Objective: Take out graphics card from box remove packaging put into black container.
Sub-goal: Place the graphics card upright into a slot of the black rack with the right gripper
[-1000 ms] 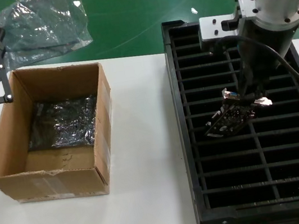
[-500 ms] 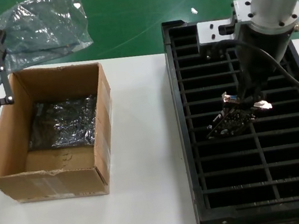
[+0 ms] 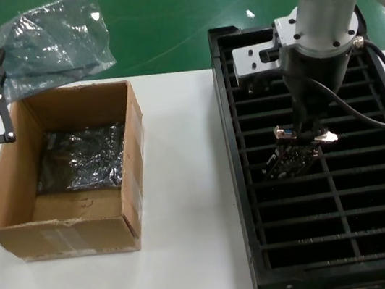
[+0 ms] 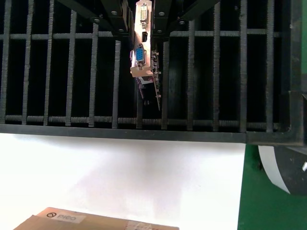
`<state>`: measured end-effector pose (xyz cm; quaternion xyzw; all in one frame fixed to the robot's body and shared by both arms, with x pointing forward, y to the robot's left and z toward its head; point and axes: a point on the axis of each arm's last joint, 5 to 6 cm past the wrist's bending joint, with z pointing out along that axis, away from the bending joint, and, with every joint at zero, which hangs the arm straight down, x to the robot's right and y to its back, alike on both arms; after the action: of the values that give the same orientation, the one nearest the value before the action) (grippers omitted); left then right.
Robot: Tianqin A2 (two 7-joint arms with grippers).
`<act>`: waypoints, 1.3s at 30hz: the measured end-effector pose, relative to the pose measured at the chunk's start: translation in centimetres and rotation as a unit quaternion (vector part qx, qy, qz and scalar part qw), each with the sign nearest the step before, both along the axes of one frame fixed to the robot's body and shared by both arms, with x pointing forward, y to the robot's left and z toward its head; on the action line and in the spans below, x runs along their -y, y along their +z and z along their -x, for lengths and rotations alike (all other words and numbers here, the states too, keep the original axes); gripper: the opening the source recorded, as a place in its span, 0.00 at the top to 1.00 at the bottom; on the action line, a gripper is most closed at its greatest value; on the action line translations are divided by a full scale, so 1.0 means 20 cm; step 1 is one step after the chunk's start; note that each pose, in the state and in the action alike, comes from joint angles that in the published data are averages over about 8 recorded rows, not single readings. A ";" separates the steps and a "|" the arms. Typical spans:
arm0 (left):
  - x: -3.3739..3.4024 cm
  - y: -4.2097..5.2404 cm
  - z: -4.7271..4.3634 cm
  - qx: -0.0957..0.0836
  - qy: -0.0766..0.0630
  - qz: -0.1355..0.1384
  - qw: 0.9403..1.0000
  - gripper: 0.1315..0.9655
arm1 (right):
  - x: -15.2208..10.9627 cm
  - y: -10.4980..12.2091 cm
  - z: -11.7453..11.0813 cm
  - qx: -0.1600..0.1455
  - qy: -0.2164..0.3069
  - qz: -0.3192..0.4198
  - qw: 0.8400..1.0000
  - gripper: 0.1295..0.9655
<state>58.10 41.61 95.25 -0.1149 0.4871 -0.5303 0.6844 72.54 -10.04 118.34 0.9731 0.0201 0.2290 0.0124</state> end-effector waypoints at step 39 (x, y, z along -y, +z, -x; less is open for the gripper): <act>0.014 -0.019 0.038 -0.011 -0.012 0.013 1.000 0.99 | -0.16 -0.10 0.07 0.004 0.046 0.031 0.998 0.82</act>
<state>57.34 41.33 94.87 -0.1240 0.4887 -0.5436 0.6711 71.04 -6.87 116.29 0.9693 0.0716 0.2330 0.0319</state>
